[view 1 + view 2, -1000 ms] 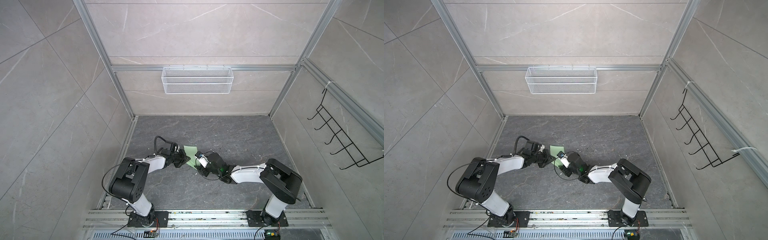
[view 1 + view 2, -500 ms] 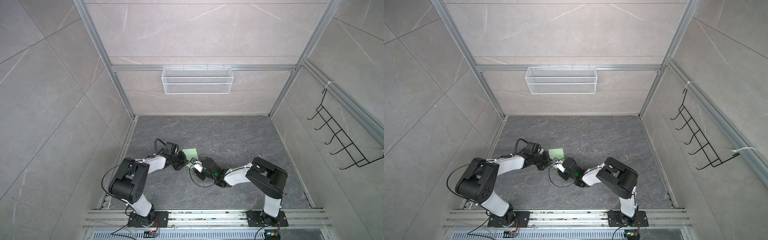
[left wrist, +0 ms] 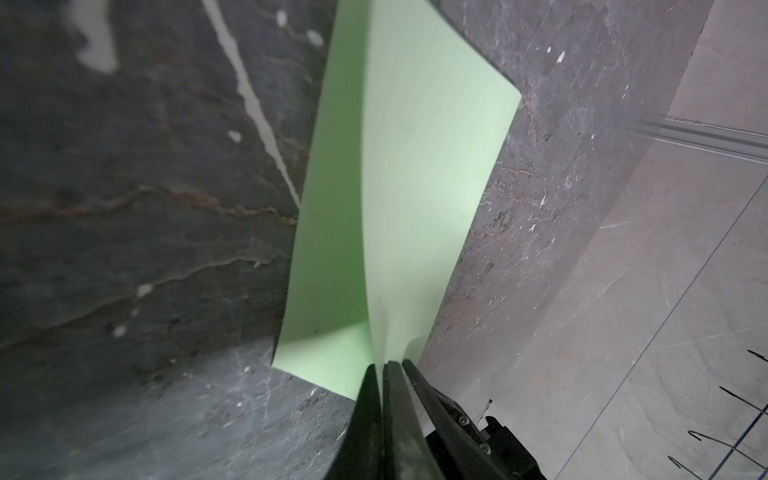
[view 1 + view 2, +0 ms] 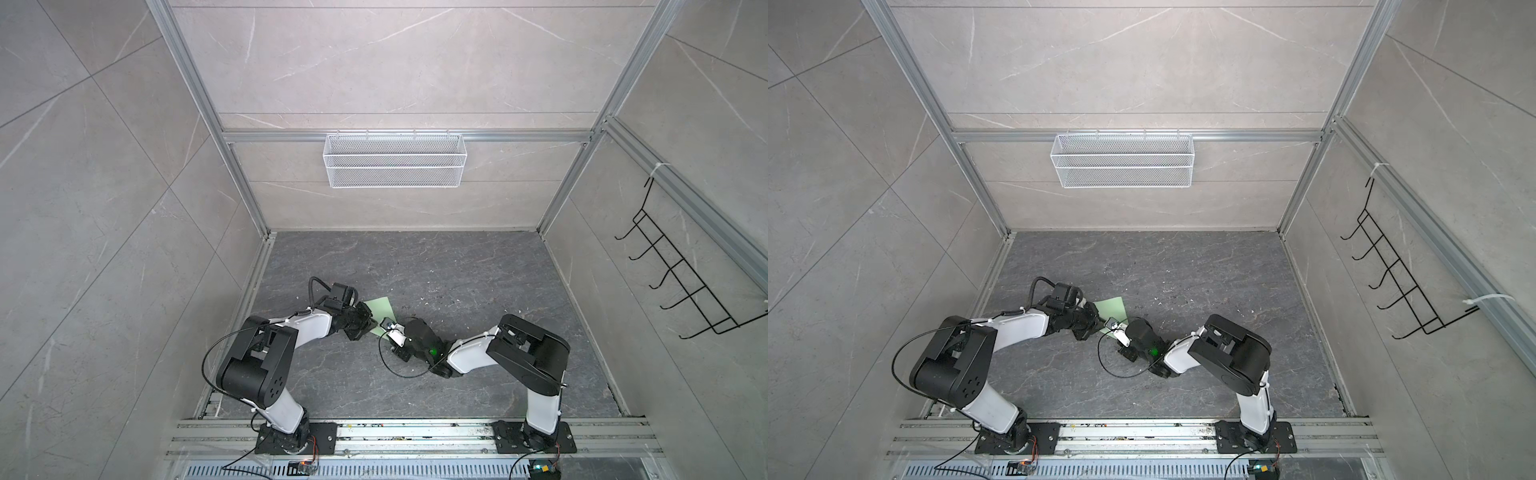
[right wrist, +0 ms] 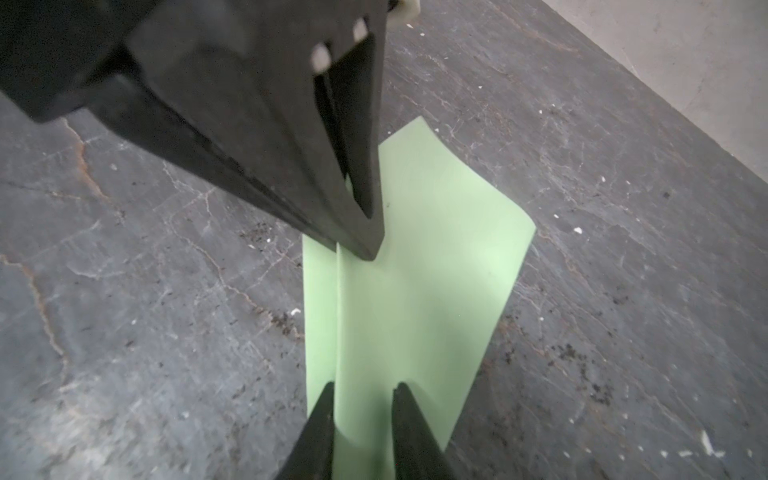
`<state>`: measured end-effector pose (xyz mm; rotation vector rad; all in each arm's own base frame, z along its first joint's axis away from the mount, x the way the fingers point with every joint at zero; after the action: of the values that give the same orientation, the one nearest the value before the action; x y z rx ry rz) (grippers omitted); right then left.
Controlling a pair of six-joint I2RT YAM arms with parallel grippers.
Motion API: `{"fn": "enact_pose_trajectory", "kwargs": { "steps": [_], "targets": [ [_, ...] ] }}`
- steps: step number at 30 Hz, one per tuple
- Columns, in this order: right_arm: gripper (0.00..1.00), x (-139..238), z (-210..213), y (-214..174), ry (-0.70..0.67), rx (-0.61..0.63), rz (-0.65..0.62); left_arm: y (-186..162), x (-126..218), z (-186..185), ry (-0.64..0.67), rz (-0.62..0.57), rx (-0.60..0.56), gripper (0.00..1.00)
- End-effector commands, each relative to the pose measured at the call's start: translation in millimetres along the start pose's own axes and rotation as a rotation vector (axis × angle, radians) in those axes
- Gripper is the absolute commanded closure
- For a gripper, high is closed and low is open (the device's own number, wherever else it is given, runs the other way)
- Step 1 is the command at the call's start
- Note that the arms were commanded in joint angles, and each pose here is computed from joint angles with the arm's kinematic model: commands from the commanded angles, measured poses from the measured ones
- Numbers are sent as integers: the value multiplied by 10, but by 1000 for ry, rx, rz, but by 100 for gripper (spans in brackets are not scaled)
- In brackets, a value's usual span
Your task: Fold a paper plane with a square sheet of paper (pick it up from the middle)
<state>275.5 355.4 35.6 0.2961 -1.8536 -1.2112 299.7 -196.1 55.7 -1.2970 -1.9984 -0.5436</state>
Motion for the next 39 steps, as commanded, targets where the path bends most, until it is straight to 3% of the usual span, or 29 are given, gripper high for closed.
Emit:
{"fn": "enact_pose_trajectory", "kwargs": {
  "steps": [1, 9, 16, 22, 27, 32, 39],
  "targets": [
    [83, -2, 21, -91, -4, -6, 9, 35, 100, -141, -18, -20, 3, 91],
    [94, 23, 59, -144, 52, -111, -8, 197, 447, -215, -55, -128, -34, 58],
    [94, 65, -13, -137, 154, -329, -38, 221, 665, -233, -112, -228, -92, 48],
    [94, 62, -82, -98, 254, -494, -55, 124, 547, -255, -179, -226, -151, 51],
    [93, 54, -194, -94, 318, -637, -68, 56, 314, -208, -159, -184, -172, 65],
    [92, 53, -265, -107, 339, -697, -69, 59, 101, -237, -158, -131, -182, 77],
    [89, 40, -294, -147, 349, -736, -48, 98, -111, -254, -137, -82, -186, 83]
  ]
}}
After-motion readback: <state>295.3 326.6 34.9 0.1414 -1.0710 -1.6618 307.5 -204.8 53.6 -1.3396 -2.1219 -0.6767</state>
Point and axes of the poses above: each gripper's point midway between its finger pads, its own x axis back along the fingers, its own z axis along the line the jaws close on, y = z × x, the point moved 2 cm from there along x, back along the fingers, and after that the axes turned 8 degrees about -x, right-handed, at the moved point
